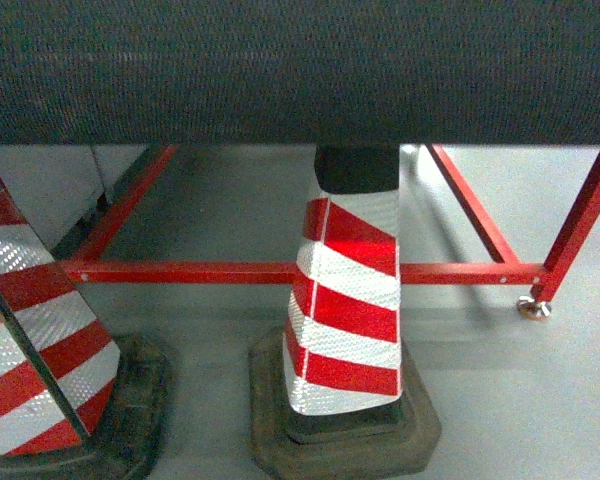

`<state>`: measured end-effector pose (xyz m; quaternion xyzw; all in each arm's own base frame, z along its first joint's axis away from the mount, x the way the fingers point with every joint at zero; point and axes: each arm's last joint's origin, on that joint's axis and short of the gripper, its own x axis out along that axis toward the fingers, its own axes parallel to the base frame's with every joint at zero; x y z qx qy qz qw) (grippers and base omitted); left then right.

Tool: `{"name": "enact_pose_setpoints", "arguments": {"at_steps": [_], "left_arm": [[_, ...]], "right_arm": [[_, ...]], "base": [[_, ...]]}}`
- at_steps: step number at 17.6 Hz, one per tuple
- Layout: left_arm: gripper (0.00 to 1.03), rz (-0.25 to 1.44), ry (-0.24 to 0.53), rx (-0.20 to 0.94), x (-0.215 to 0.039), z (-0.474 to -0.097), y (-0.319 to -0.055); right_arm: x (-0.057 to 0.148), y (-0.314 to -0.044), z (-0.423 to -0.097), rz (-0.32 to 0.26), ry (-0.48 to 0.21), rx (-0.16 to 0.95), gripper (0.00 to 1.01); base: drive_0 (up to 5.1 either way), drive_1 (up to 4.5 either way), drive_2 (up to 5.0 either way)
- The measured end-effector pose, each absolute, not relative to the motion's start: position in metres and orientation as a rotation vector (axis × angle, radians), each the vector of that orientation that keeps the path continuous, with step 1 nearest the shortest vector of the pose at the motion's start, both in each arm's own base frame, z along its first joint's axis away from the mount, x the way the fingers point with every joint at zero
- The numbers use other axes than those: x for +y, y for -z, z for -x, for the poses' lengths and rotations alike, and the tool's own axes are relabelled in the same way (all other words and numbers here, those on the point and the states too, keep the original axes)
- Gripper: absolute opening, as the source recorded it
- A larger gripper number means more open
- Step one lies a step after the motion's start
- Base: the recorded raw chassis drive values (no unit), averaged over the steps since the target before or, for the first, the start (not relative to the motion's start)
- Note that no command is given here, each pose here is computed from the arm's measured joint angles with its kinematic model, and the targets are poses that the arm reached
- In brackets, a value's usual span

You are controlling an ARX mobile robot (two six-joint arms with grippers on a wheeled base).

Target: Place box next to blue box on left shelf

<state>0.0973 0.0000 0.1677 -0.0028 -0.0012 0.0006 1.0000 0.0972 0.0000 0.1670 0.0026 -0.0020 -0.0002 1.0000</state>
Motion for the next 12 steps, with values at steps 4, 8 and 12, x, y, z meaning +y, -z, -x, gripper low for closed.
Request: {"name": "enact_pose_setpoints", "arguments": {"at_steps": [4, 8, 12], "left_arm": [[0.98, -0.001, 0.0, -0.002, 0.0, -0.0973, -0.1676], [0.98, -0.001, 0.0, -0.002, 0.0, -0.0973, -0.1677], [0.98, -0.001, 0.0, -0.002, 0.0, -0.0973, -0.1676]], "right_arm": [[0.0, -0.1668, -0.0972, -0.006, 0.0, -0.002, 0.98], [0.0, -0.1668, -0.0972, -0.005, 0.0, -0.002, 0.98], [0.0, -0.1668, -0.0972, -0.003, 0.0, -0.002, 0.98]], "base": [[0.0, 0.0, 0.0], [0.0, 0.0, 0.0], [0.0, 0.0, 0.0]]}}
